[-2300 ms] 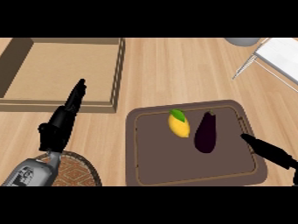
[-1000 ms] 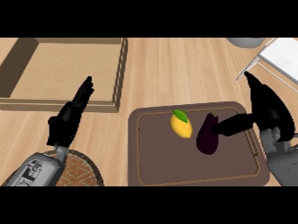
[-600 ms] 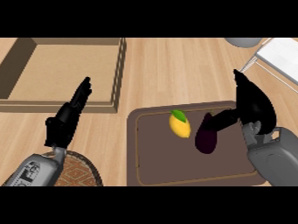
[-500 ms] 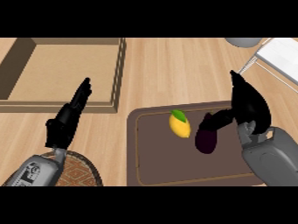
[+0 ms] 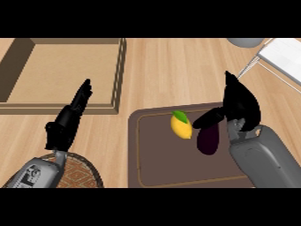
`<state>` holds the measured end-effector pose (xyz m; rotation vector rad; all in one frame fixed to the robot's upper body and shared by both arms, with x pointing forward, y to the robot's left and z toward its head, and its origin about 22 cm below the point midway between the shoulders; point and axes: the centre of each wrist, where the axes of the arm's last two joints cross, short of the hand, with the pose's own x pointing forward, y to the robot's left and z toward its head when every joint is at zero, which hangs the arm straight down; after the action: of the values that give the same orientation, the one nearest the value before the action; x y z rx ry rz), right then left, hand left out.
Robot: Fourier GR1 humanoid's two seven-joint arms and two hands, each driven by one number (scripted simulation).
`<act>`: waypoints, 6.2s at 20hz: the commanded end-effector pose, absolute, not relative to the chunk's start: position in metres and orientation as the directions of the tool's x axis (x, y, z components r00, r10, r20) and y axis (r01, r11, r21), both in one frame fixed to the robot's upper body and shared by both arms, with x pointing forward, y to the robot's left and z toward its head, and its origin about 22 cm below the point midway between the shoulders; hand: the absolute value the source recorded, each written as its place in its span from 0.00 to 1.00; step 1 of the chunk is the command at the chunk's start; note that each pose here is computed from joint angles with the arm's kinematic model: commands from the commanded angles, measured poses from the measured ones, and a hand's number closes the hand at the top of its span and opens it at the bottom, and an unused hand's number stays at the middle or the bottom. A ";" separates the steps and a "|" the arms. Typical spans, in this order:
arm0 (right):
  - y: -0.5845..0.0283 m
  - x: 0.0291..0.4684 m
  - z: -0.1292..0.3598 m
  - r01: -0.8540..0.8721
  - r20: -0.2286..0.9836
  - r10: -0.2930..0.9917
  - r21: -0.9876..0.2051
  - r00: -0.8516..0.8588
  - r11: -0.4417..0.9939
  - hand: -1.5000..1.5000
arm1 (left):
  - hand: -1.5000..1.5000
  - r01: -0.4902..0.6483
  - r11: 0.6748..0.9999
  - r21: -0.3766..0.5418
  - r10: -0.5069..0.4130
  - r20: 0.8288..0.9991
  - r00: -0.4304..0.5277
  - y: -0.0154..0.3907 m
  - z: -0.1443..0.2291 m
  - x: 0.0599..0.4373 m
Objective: Pick the eggplant from the tray and place it in the tiered shelf
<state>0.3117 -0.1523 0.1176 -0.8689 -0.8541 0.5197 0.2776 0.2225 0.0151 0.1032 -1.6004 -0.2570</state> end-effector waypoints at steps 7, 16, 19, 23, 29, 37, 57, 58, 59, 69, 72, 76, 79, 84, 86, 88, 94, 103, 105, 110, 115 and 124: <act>-0.138 0.312 0.112 -0.125 0.267 0.603 -0.840 0.752 0.528 0.00 | 0.50 0.088 0.970 0.228 -0.227 0.974 -0.018 0.240 0.017 0.290; -0.128 0.306 0.097 -0.148 0.227 0.599 -0.847 0.768 0.511 0.00 | 0.50 0.094 0.967 0.238 -0.238 0.971 -0.012 0.231 0.006 0.279; -0.146 0.324 0.095 -0.149 0.230 0.601 -0.846 0.765 0.513 0.00 | 0.50 0.110 0.971 0.211 -0.211 0.977 -0.010 0.213 0.008 0.275; -0.148 0.309 0.081 -0.156 0.209 0.590 -0.848 0.780 0.507 0.00 | 0.50 0.089 0.968 0.235 -0.234 0.972 -0.025 0.213 0.015 0.275; -0.138 0.316 0.076 -0.164 0.204 0.583 -0.841 0.786 0.515 0.00 | 0.50 0.085 0.967 0.239 -0.237 0.971 -0.032 0.212 0.009 0.280; -0.158 0.308 0.057 -0.187 0.204 0.592 -0.827 0.780 0.531 0.00 | 0.50 0.096 0.971 0.219 -0.217 0.976 -0.027 0.231 0.008 0.293; -0.125 0.338 0.047 -0.069 0.255 0.567 -0.871 0.784 0.487 1.00 | 0.50 0.122 0.964 0.236 -0.232 0.972 -0.046 0.212 0.014 0.282; -0.121 0.359 0.077 -0.027 0.274 0.538 -0.874 0.797 0.486 1.00 | 0.50 0.130 0.963 0.237 -0.234 0.971 -0.037 0.220 0.015 0.287; -0.133 0.361 0.064 0.026 0.298 0.502 -0.877 0.812 0.479 1.00 | 0.50 0.116 0.965 0.237 -0.233 0.971 -0.047 0.215 0.024 0.290; -0.115 0.395 0.109 0.426 0.616 0.404 -0.774 0.677 0.468 1.00 | 0.50 0.124 0.965 0.231 -0.227 0.973 -0.044 0.219 0.026 0.294; -0.114 0.402 0.129 0.564 0.719 0.395 -0.694 0.572 0.447 1.00 | 0.50 0.126 0.964 0.232 -0.229 0.973 -0.043 0.218 0.020 0.290; -0.095 0.407 0.165 0.622 0.725 0.437 -0.685 0.533 0.378 1.00 | 0.50 0.121 0.965 0.232 -0.231 0.973 -0.024 0.219 0.015 0.290; -0.087 0.409 0.186 0.676 0.742 0.420 -0.661 0.523 0.326 1.00 | 0.50 0.127 0.968 0.216 -0.214 0.976 -0.034 0.210 0.008 0.289; -0.084 0.413 0.216 0.686 0.663 0.450 -0.714 0.599 0.139 1.00 | 0.50 0.099 0.971 0.220 -0.218 0.976 -0.025 0.226 0.017 0.288; -0.077 0.411 0.234 0.712 0.671 0.447 -0.695 0.592 0.099 1.00 | 0.50 0.086 0.969 0.229 -0.228 0.973 -0.027 0.209 0.013 0.291; -0.082 0.417 0.240 0.732 0.667 0.443 -0.680 0.599 0.033 1.00 | 0.50 0.113 0.964 0.240 -0.239 0.971 -0.020 0.216 0.010 0.287; -0.104 0.416 0.267 0.723 0.626 0.427 -0.683 0.653 -0.105 1.00 | 0.50 0.092 0.963 0.252 -0.251 0.968 -0.020 0.236 0.026 0.288; -0.153 0.416 0.315 0.725 0.620 0.401 -0.659 0.674 -0.199 1.00 | 0.50 0.093 0.967 0.236 -0.234 0.972 -0.025 0.222 0.013 0.278; -0.164 0.411 0.309 0.742 0.634 0.397 -0.626 0.663 -0.240 1.00 | 0.50 0.095 0.969 0.228 -0.227 0.974 -0.022 0.228 0.014 0.280; -0.190 0.413 0.324 0.718 0.604 0.395 -0.630 0.692 -0.296 1.00 | 0.50 0.088 0.969 0.233 -0.230 0.972 -0.035 0.229 0.014 0.281; -0.213 0.413 0.340 0.681 0.543 0.419 -0.646 0.728 -0.346 1.00 | 0.50 0.090 0.968 0.234 -0.233 0.972 -0.017 0.225 0.014 0.294; -0.269 0.422 0.303 0.608 0.456 0.407 -0.658 0.791 -0.445 1.00 | 0.50 0.107 0.968 0.225 -0.226 0.974 -0.011 0.222 0.021 0.271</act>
<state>0.4199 -0.2472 0.3162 -2.0553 -0.8220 -0.2430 0.2829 0.2203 0.0204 0.0983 -1.5867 -0.2642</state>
